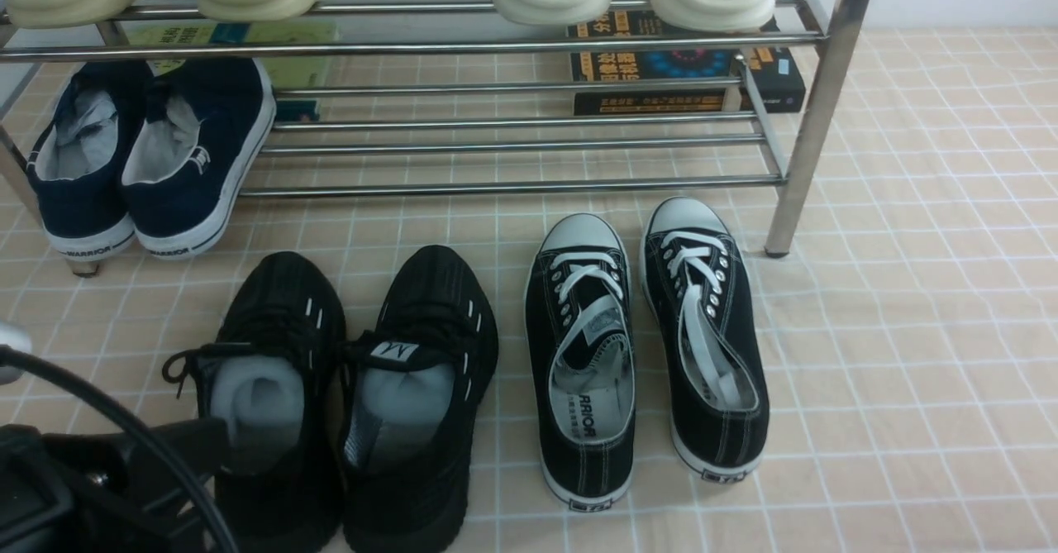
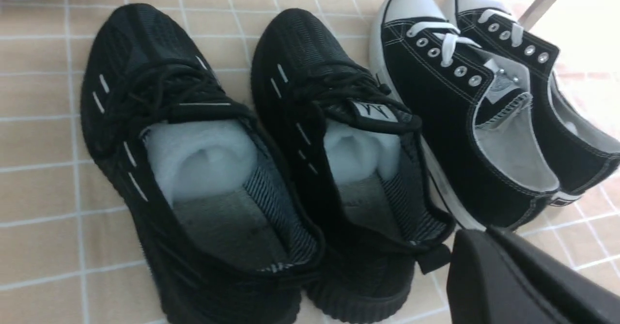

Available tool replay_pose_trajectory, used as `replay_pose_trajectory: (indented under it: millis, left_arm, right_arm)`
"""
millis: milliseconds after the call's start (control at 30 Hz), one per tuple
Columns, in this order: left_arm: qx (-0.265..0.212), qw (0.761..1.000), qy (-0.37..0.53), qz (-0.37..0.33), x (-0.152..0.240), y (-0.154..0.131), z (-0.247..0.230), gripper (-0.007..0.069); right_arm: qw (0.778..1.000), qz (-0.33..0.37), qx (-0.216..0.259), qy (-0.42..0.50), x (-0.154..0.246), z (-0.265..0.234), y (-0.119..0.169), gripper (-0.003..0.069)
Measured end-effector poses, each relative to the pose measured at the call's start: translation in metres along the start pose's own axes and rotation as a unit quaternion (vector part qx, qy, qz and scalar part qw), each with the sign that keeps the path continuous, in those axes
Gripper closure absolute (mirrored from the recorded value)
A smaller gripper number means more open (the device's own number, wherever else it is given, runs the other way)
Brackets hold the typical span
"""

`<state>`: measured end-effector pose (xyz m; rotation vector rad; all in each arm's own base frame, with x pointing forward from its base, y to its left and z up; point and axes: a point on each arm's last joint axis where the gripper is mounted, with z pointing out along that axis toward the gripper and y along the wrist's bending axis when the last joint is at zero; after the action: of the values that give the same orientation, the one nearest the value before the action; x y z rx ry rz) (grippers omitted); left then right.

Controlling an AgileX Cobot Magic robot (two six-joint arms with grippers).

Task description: Take the shoes off the shelf from the light coffee tablecloth by hand.

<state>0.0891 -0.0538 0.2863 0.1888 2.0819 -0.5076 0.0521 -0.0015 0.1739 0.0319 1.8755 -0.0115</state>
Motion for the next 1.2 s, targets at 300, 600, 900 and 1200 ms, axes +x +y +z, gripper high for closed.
replay_pose_trajectory:
  millis: [300,600,900,1200]
  left_arm:
    - [-0.019,0.998,0.056,-0.004,0.049,0.017,0.022,0.0610]
    - [-0.064,0.997,-0.039,0.029,0.061,0.039,0.013,0.0603]
    - [-0.193,0.971,-0.141,0.023,0.088,0.063,-0.004,0.0595]
    - [-0.233,0.962,-0.141,-0.007,0.112,0.073,-0.001,0.0588]
  right_arm:
    - [1.000,0.000,0.000,0.000,0.000,0.000,0.000,0.0419]
    - [1.000,0.000,0.000,0.000,0.000,0.000,0.000,0.0419]
    - [1.000,0.000,0.000,0.000,0.000,0.000,0.000,0.0419]
    - [1.000,0.000,0.000,0.000,0.000,0.000,0.000,0.0419]
